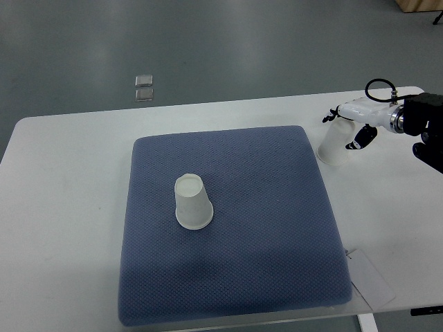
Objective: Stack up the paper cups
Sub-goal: 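Lift the cup with the right hand and carry it over the inverted cup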
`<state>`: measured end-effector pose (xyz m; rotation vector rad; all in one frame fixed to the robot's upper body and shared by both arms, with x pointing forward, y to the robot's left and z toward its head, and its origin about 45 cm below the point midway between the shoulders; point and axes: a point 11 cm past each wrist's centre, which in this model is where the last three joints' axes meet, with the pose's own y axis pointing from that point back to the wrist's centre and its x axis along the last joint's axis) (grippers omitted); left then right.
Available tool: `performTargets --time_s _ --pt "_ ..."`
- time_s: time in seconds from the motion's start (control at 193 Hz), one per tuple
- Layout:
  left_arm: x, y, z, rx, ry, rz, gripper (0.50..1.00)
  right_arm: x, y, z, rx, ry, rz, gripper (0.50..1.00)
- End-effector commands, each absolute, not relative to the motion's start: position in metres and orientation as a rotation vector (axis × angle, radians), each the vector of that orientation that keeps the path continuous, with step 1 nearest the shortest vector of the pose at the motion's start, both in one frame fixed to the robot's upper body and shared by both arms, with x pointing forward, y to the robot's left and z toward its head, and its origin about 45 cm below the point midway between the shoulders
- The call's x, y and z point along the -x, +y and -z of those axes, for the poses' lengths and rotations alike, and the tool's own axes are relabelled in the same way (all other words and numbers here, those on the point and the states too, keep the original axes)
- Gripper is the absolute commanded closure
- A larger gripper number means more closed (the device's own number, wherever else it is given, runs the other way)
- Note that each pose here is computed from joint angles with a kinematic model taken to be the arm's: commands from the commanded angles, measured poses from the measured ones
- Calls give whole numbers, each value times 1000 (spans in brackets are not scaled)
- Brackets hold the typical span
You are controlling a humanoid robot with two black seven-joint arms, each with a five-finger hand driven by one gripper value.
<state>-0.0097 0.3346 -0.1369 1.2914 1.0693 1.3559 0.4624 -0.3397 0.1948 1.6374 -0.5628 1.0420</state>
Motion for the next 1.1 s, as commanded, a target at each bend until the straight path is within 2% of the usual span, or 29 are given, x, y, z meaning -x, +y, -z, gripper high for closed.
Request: performTargets --time_s 0.0,0.057,0.104,0.249,0.285,0.42,0.571,0.737,0.846,0.903,1.095 --pt "10 335 137 -1292 1069 -1355 500 -462 -341 -195 -1634 -560 -1040 732" --pt "10 335 137 -1291 1070 -1356 500 -462 -341 -194 -1634 -559 -1039 740" --pt "10 335 137 -1291 1070 -1356 500 -462 -341 -194 -1633 -559 -1040 771" --pt "10 335 137 -1291 1070 -1356 500 -463 -340 -195 -1636 -567 -1040 822" --pt "10 335 137 -1291 1070 -1356 500 -463 -340 -195 -1636 -567 -1040 850" --pt "10 335 137 -1291 1070 -1356 500 -462 -344 -196 -1631 -575 -1036 893" --pt "10 335 137 -1291 1070 -1356 500 -466 -352 -208 -1616 -591 -1046 908" --pt "10 335 137 -1291 1070 -1356 500 -481 -358 -257 -1586 -642 -1116 910" --pt "10 335 137 -1291 1070 -1356 500 -488 -337 -292 -1623 -634 -1207 920" --pt "10 335 137 -1291 1070 -1356 500 -490 -312 -313 -1663 -607 -1264 940" --pt "10 335 137 -1292 1069 -1355 500 -482 -236 -370 -1768 -471 -1420 942"
